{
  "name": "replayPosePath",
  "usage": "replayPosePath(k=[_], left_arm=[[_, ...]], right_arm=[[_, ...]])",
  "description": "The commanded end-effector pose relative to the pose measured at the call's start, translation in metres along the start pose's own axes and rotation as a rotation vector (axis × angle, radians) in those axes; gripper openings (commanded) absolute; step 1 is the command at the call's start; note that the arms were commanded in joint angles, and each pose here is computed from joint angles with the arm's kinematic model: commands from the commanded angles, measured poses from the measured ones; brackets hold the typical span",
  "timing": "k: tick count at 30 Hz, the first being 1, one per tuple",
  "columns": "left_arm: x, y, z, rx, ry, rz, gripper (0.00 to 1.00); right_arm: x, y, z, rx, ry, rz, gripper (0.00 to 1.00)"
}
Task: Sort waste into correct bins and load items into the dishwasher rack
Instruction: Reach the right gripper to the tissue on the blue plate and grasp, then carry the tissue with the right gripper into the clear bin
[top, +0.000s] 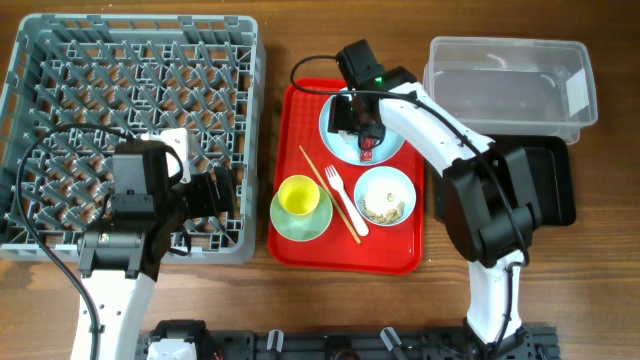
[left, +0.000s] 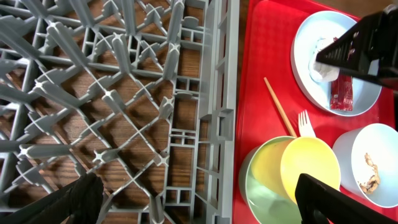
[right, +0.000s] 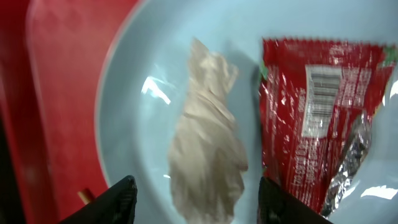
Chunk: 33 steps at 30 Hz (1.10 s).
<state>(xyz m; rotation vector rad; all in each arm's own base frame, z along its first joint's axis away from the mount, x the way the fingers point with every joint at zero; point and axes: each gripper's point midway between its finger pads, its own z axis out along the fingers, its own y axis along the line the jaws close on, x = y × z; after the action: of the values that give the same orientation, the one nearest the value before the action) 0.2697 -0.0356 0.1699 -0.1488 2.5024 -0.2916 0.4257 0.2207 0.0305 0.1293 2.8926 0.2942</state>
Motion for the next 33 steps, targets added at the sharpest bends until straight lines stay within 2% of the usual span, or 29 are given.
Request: replayPosePath(k=[1,3,11,19,22,24,29,33], left_arm=[[-0.008,-0.004,-0.007,0.016,-0.028,-0.004,1.0],[-0.008,-0.004,-0.007,0.015,-0.028,-0.004,1.0],[-0.005,-0.003,-0.007,0.013,-0.017,-0.006,1.0],[-0.005,-0.003,-0.007,0.013,-0.014,-0.007,1.0],[-0.005,-0.003,-0.007,0.013,-0.014,-0.007,1.0],[-0.005,-0.003,-0.007,0.013,-0.014,-0.007,1.0],[-0.005,-0.003,-0.007,0.012,-0.015,-0.006,1.0],[-0.005,-0.003,-0.007,0.012,-0.015,-0.006,1.0]], right_arm=[[0.007,-0.008,0.013,0.037,0.014,0.022,0.63],[0.006,-0.008,0.013,0.036,0.013,0.023,0.61],[0.01,-0.011,0.013,0.046,0.028,0.027,0.37],[0.013,-0.015,0.018,0.065,0.036,0.052,0.27],[0.014,-0.015,0.019,0.064,0.042,0.052,0.11],[0.014,-0.014,0.016,0.058,0.044,0.049,0.04],[0.005,-0.015,-0.009,0.055,0.034,0.051,0.04],[-0.019,-0.019,-0.052,0.019,-0.052,0.043,0.04]])
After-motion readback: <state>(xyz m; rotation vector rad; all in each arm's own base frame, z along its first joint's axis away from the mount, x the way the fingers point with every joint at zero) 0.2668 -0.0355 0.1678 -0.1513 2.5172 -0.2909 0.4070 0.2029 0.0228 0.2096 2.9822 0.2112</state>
